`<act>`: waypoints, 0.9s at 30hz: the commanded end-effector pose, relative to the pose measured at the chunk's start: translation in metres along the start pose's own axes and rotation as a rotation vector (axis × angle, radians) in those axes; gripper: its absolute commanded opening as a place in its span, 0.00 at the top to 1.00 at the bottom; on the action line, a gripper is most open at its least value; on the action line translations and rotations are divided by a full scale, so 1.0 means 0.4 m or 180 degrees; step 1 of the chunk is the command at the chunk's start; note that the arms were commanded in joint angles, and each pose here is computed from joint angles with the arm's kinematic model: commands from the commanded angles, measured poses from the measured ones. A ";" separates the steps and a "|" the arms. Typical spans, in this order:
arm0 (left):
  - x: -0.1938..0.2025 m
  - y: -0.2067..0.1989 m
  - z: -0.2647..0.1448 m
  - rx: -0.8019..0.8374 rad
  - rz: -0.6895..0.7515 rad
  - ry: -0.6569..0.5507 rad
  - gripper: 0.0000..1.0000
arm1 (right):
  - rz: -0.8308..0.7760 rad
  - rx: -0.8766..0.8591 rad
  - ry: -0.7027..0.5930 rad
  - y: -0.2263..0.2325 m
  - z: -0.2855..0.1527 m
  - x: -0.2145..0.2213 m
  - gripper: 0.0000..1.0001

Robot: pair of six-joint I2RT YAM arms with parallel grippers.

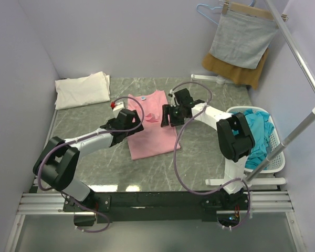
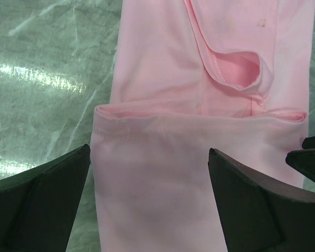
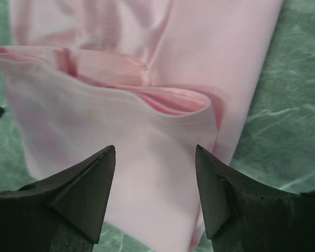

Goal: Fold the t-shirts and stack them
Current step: Fold the folded rectangular tshirt in 1/3 of the way

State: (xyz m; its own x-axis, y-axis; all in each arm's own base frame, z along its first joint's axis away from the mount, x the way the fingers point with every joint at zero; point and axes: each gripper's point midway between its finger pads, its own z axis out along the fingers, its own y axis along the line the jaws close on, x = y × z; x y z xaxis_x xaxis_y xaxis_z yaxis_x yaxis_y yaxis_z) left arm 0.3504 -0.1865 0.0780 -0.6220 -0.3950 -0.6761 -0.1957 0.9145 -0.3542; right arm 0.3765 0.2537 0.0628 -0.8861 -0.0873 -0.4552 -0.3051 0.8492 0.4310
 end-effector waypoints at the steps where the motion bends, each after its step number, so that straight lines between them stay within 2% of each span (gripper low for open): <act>1: -0.007 0.006 0.034 -0.0050 -0.0080 -0.0114 0.01 | -0.0093 0.0211 -0.0014 -0.038 0.025 -0.024 0.31; 11: 0.010 0.032 0.070 -0.0100 -0.0122 -0.0151 0.01 | -0.0138 0.0380 -0.0009 -0.067 0.035 -0.025 0.32; 20: 0.030 0.013 0.093 0.0036 -0.0111 -0.0063 0.00 | -0.0122 0.0206 0.0087 -0.049 0.051 -0.009 0.41; 23: 0.032 0.008 0.093 0.0074 -0.0117 -0.0053 0.03 | -0.0113 0.0174 0.0109 -0.048 0.053 -0.005 0.50; 24: 0.031 0.008 0.092 0.0074 -0.0121 -0.0052 0.07 | -0.0117 0.0161 0.0099 -0.044 0.050 -0.006 0.60; 27: 0.022 0.009 0.084 0.0069 -0.0134 -0.0089 0.14 | -0.0128 0.0152 0.0064 -0.039 0.042 -0.010 0.78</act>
State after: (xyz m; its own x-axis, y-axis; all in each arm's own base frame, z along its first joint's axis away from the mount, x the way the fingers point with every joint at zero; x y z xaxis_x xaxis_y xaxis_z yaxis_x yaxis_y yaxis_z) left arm 0.3658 -0.1869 0.0406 -0.6137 -0.4140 -0.6722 -0.2154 0.9070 -0.3619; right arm 0.3816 0.2438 0.0302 -0.8986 -0.1340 -0.4177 -0.2989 0.8840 0.3594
